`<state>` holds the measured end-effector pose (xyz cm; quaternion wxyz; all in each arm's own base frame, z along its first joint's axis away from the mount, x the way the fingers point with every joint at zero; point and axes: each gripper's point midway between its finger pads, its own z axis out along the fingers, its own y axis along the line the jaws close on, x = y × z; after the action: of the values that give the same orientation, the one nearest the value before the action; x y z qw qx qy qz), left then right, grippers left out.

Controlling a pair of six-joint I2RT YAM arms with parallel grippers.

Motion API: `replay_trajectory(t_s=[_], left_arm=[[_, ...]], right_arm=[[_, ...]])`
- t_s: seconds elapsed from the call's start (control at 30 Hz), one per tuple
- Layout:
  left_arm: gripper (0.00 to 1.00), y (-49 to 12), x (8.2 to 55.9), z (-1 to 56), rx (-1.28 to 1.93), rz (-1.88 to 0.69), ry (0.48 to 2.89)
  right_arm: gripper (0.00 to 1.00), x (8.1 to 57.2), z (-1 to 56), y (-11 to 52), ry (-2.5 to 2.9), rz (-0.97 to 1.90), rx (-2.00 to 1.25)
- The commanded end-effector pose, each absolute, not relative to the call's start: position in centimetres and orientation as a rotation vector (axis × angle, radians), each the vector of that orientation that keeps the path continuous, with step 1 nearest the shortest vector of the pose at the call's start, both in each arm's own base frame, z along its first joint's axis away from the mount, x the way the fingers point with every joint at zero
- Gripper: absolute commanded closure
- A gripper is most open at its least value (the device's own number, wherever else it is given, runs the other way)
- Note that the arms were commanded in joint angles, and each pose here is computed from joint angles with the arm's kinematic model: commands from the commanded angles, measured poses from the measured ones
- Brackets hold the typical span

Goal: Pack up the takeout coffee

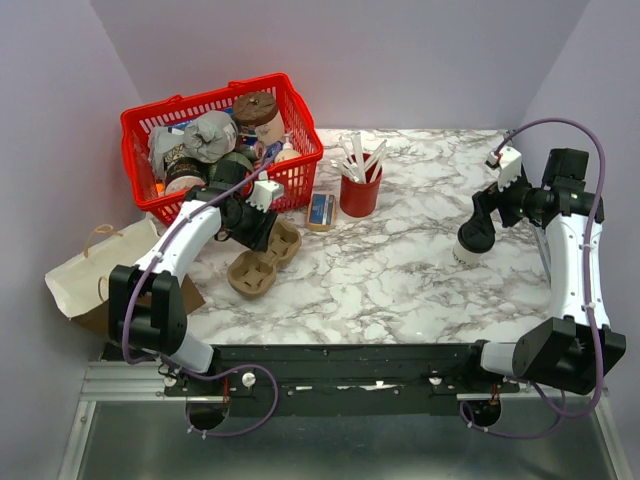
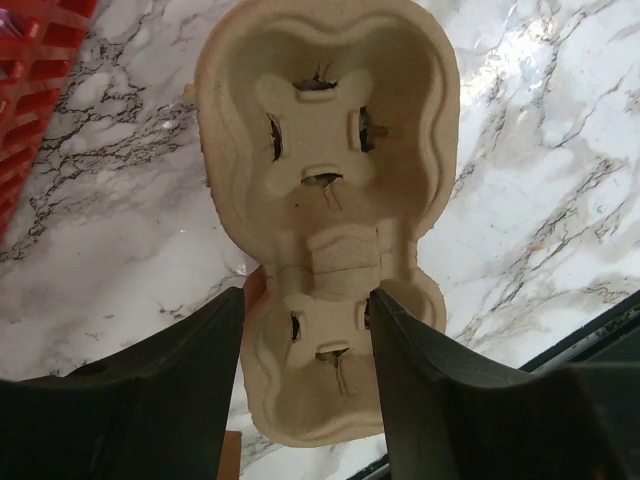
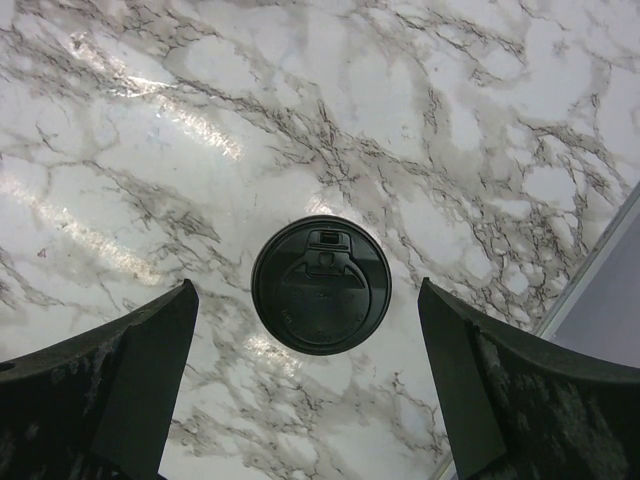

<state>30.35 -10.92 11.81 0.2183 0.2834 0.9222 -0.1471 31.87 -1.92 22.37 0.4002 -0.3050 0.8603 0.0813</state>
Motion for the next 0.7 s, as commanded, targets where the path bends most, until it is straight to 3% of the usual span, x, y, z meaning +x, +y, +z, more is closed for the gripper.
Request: replay_trajectory(t_s=[0.0, 0.33, 0.67], left_arm=[[0.38, -10.8, 29.5, 12.0, 0.828, -0.342, 2.612], [0.36, -11.7, 29.7, 10.7, 0.843, -0.325, 2.640], [0.42, -12.6, 29.3, 9.9, 0.886, -0.342, 2.663]], right_arm=[[0.00, 31.2, 23.2, -1.0, 2.153, 0.239, -0.757], [0.00, 31.0, 22.8, -0.9, 2.160, 0.247, -0.757], [0.00, 31.0, 22.5, -0.7, 2.164, 0.266, -0.759]])
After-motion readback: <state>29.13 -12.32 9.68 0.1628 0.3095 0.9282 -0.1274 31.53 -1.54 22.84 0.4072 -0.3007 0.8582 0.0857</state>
